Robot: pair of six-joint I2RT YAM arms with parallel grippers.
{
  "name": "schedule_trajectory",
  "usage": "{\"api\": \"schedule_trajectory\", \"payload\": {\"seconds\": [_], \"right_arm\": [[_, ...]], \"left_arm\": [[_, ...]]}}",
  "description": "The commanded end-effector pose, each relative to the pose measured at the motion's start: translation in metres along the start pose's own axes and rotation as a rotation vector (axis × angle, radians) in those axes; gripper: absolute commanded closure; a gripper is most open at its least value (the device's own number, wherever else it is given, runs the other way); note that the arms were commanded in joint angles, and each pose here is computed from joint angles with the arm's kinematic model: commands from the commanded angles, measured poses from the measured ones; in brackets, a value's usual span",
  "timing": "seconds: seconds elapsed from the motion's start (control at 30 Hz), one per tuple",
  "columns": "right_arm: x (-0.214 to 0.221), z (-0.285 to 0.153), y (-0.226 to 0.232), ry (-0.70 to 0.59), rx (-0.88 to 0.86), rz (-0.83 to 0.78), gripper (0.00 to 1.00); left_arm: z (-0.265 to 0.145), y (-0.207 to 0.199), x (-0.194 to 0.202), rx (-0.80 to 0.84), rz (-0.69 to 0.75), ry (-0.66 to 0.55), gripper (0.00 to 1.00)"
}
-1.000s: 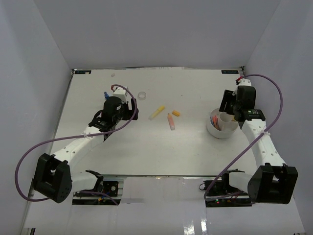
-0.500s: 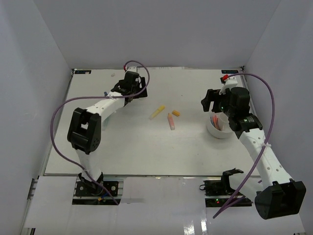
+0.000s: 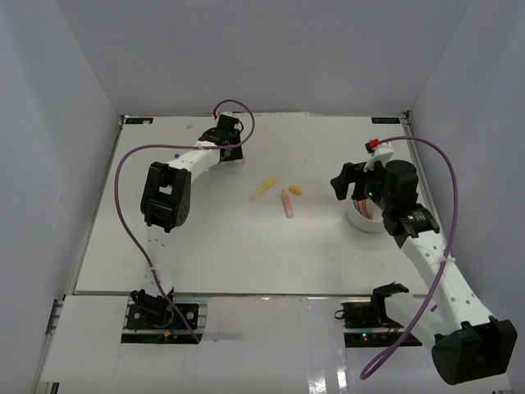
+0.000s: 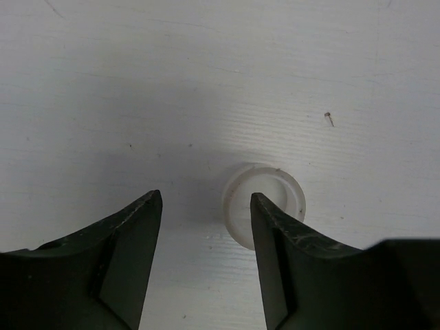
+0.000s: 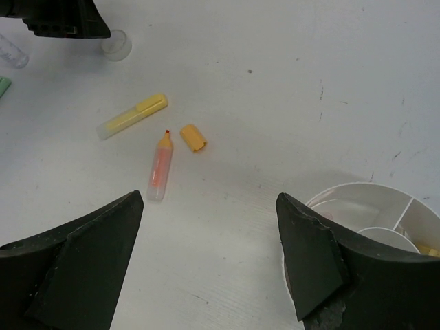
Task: Sort the stationery into containers
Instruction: Pick up the stationery from the center of the board.
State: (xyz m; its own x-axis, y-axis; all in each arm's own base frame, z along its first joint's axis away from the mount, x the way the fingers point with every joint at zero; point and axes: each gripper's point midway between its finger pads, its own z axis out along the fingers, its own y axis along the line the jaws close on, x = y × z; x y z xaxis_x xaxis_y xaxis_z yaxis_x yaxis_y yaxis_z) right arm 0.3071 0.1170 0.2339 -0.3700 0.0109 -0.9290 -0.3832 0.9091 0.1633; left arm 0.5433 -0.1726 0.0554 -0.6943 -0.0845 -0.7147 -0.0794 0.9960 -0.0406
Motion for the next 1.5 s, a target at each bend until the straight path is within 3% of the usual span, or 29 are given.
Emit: {"api": "schedule_trajectory", "payload": {"seconds": [0.0,0.7,0.97,1.13,1.3,1.47], "right_arm": [[-0.012,-0.001,0.007,-0.055,-0.024,-0.010,0.15],[-0.006,-0.001,0.009,-0.034,-0.030,-0.020,0.15],[-0.004,0.001,0.014,-0.022,-0.046,-0.040,0.15],[-0.013,0.002,0.030,-0.009,-0.102,-0.046,0.16],[-0.018,0.009,0.063,0.036,-0.219,-0.012,0.16],[-0.026,0.015,0.104,0.083,-0.354,0.032,0.16]], "left_arm": [[-0.008,0.000,-0.025,-0.007,0.004,-0.051,0.36],[0.009,-0.022,-0.002,0.108,0.039,0.017,0.60],[-0.007,-0.022,-0.009,0.116,0.052,-0.007,0.83],[-0.053,-0.037,-0.032,0.189,0.082,-0.083,0.96],[-0.108,-0.067,-0.018,0.339,0.139,-0.142,0.99],[-0.190,-0.083,-0.025,0.503,0.206,-0.312,1.00]]}}
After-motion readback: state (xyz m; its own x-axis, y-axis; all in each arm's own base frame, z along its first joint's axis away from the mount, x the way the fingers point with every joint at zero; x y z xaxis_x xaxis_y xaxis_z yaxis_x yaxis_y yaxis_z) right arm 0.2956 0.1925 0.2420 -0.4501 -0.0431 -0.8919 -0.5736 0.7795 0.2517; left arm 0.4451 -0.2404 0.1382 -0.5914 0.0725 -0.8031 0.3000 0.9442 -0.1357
